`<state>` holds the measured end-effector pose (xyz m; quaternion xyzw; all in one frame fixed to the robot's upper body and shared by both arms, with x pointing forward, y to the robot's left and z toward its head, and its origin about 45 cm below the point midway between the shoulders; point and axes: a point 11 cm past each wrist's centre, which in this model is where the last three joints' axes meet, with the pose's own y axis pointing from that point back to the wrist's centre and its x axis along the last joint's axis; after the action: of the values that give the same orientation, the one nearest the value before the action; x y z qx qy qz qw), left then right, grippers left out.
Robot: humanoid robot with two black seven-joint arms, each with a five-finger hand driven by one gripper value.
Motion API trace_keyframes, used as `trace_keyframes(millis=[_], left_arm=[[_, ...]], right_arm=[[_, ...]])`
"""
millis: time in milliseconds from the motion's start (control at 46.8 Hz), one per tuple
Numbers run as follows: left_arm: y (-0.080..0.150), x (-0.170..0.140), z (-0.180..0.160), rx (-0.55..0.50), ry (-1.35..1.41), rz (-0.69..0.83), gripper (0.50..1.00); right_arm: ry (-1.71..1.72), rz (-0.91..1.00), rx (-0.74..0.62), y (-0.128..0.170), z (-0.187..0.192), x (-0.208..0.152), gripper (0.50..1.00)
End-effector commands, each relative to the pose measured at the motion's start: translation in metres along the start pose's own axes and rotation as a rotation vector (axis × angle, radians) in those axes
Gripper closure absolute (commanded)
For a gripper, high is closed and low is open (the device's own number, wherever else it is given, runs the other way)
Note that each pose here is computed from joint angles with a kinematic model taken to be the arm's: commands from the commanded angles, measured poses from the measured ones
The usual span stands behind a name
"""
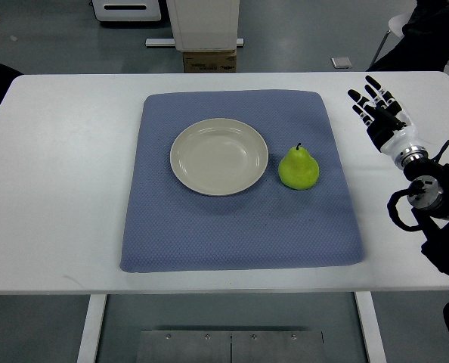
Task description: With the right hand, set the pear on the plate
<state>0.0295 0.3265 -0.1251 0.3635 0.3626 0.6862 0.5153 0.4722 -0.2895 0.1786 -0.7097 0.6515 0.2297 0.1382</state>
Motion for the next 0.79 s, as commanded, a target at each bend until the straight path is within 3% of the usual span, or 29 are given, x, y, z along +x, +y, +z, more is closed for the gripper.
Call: trace_keyframes(millis=[0, 770], left_arm=[[0.0, 0.0, 0.0, 0.0, 0.0, 0.0, 0.5], [0.0, 0.0, 0.0, 0.0, 0.0, 0.0, 0.5]], right_arm=[[0.013, -0.025, -0.01, 0.0, 0.002, -0.005, 0.5], [0.166, -0.342, 0.024, 0.026, 0.006, -0.013, 0.5]])
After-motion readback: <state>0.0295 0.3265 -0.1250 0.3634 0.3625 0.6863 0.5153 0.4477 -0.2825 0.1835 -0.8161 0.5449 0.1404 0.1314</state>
